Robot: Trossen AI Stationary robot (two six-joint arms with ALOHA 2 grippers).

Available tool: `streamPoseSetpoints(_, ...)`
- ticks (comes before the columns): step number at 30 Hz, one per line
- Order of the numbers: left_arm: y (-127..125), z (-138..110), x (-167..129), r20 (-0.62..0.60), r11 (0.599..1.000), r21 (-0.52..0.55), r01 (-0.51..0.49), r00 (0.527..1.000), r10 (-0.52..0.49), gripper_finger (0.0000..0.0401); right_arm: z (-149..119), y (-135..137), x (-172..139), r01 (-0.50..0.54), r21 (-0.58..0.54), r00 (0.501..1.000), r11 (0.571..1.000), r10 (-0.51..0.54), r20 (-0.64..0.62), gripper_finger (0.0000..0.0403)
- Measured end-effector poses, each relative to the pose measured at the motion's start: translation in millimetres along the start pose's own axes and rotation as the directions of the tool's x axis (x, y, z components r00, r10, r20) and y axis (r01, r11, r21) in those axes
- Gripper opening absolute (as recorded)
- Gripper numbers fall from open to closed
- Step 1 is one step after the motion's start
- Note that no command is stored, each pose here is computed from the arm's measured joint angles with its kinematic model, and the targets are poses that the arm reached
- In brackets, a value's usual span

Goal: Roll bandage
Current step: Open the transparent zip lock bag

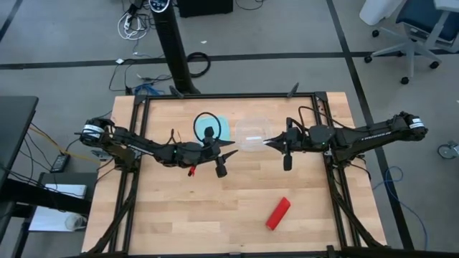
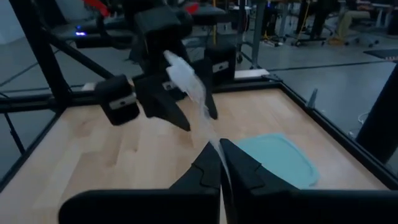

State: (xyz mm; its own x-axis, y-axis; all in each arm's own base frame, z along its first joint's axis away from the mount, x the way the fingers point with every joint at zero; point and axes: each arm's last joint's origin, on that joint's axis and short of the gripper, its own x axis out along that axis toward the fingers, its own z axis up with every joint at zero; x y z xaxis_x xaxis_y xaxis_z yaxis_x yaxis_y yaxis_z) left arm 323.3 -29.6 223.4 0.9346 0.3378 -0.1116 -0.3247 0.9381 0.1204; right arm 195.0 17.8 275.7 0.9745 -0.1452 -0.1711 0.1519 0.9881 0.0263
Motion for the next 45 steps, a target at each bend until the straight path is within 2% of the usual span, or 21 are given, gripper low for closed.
streamPoseSetpoints(5, 0.6, 1.1, 0.0, 0.01, 1.0, 0.008, -0.02, 1.0, 0.019, 0.0155, 0.4, 1.2, 1.8, -0.023, -0.002, 1.0, 1.0, 0.023, 0.008, 0.0)
streamPoseSetpoints(7, 1.2, 3.1, -0.1, 0.027, 0.999, 0.008, -0.032, 0.999, 0.032, 0.0142, -0.7, 1.8, 3.3, -0.031, 0.0, 1.0, 1.0, 0.031, 0.0, 0.0)
streamPoseSetpoints(9, 1.5, 3.3, -0.1, 0.028, 0.999, 0.014, -0.036, 0.999, 0.036, 0.0113, -0.8, 2.3, 4.4, -0.038, 0.001, 0.999, 0.999, 0.038, 0.003, 0.0001)
streamPoseSetpoints(12, 1.6, 2.3, 0.0, 0.018, 0.999, 0.018, -0.038, 0.999, 0.037, 0.0033, -0.9, 2.4, 4.8, -0.04, 0.001, 0.999, 0.999, 0.04, 0.002, 0.0004)
streamPoseSetpoints(15, 1.3, 0.5, -0.1, 0.001, 0.999, 0.021, -0.033, 0.999, 0.033, 0.0008, -1.1, 2.4, 4.9, -0.039, 0.004, 0.999, 0.999, 0.039, 0.001, 0.0008)
streamPoseSetpoints(22, 0.6, 6.2, 2.1, -0.071, 0.999, 0.04, -0.027, 0.997, 0.03, 0.0002, 0.9, 1.4, 0.6, -0.035, 0.023, 0.999, 0.999, 0.036, -0.041, 0.0047)
streamPoseSetpoints(25, 2.7, 20.6, 0.9, -0.136, 0.998, 0.053, -0.022, 0.99, 0.029, 0.0001, 5.6, -0.6, -4.6, -0.003, 0.037, 0.996, 0.999, 0.006, -0.09, 0.0074)
streamPoseSetpoints(30, 12.2, 58.4, -6.1, -0.217, 0.996, 0.092, -0.018, 0.976, 0.038, 0.0001, 23.2, -4.2, -14.5, 0.043, 0.037, 0.991, 0.998, -0.038, -0.13, 0.0107)
streamPoseSetpoints(35, 25.8, 85.4, -10.7, -0.324, 0.994, 0.112, -0.002, 0.945, 0.038, 0.0, 49.6, -9.1, -24.0, 0.054, 0.041, 0.973, 0.998, -0.043, -0.225, 0.0121)
streamPoseSetpoints(38, 27.7, 93.0, -10.7, -0.329, 0.993, 0.117, 0.013, 0.944, 0.026, 0.0, 66.1, -11.5, -27.2, 0.069, 0.033, 0.963, 0.997, -0.058, -0.264, 0.0123)
streamPoseSetpoints(41, 27.4, 95.9, -10.1, -0.31, 0.993, 0.114, 0.017, 0.951, 0.019, 0.0, 80.4, -13.9, -27.6, 0.066, 0.0, 0.976, 0.998, -0.064, -0.208, 0.0122)
streamPoseSetpoints(45, 27.4, 97.9, -9.2, -0.289, 0.995, 0.099, 0.008, 0.957, 0.021, 0.0, 94.4, -10.9, -28.2, -0.024, -0.015, 0.999, 1.0, 0.024, -0.032, 0.012)
